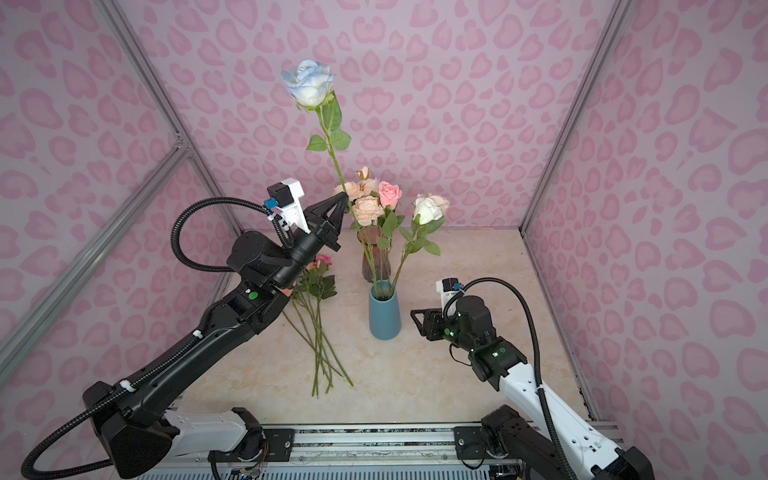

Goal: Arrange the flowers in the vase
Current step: 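Lower the pale blue rose stem into the teal cup with the left gripper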

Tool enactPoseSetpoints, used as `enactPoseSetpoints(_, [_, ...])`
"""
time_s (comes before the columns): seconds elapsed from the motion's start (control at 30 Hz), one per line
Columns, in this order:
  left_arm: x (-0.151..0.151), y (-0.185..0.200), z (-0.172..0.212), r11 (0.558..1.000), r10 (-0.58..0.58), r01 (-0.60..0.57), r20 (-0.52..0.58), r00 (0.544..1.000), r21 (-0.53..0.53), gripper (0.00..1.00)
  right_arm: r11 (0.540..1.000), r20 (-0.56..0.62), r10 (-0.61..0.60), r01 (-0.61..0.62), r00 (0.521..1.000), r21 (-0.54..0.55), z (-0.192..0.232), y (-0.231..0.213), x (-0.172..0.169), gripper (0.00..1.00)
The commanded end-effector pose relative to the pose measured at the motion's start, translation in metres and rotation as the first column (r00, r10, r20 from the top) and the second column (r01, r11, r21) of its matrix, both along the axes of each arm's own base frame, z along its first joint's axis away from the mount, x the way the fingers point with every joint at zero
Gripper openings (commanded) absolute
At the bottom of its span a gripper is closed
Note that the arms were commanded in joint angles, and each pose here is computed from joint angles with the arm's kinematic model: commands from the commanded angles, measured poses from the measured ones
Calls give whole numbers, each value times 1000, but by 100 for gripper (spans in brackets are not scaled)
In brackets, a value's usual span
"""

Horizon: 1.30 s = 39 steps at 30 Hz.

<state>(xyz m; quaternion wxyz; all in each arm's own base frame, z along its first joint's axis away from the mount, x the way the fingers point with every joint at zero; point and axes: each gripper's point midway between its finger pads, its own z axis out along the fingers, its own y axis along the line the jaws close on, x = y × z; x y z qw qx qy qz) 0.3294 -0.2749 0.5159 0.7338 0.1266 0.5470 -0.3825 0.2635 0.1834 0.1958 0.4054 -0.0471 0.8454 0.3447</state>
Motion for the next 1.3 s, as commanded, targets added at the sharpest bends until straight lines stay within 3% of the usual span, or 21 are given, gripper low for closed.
enactPoseSetpoints(0.0, [2,-3,10,1000,16,-15,63,998,-21,3,1000,28,-13,13,1000,-16,3,-3,2,56])
enactPoseSetpoints(0.5, [25,-28,-75,999,-2,6,-85,996,40,3,1000,10,-16,16,1000,-22,-2,-6,-1,56])
enactPoseSetpoints(0.7, [13,-41,-89,996,-14,23,-94,995,88,24,1000,9,-22,22,1000,-16,-2,-7,-3,56])
enactPoseSetpoints(1.0, [-9,-48,-109,986,-20,38,-114,993,163,31,1000,4,-26,26,1000,1,-1,-7,-3,56])
enactPoseSetpoints(1.1, [-16,-47,-124,981,-1,25,-127,992,192,40,1000,-1,-26,26,1000,7,-2,-6,-3,56])
enactPoseSetpoints(1.27, [-23,-44,-141,970,12,24,-147,989,242,46,1000,-2,-19,19,1000,18,1,-4,-3,56])
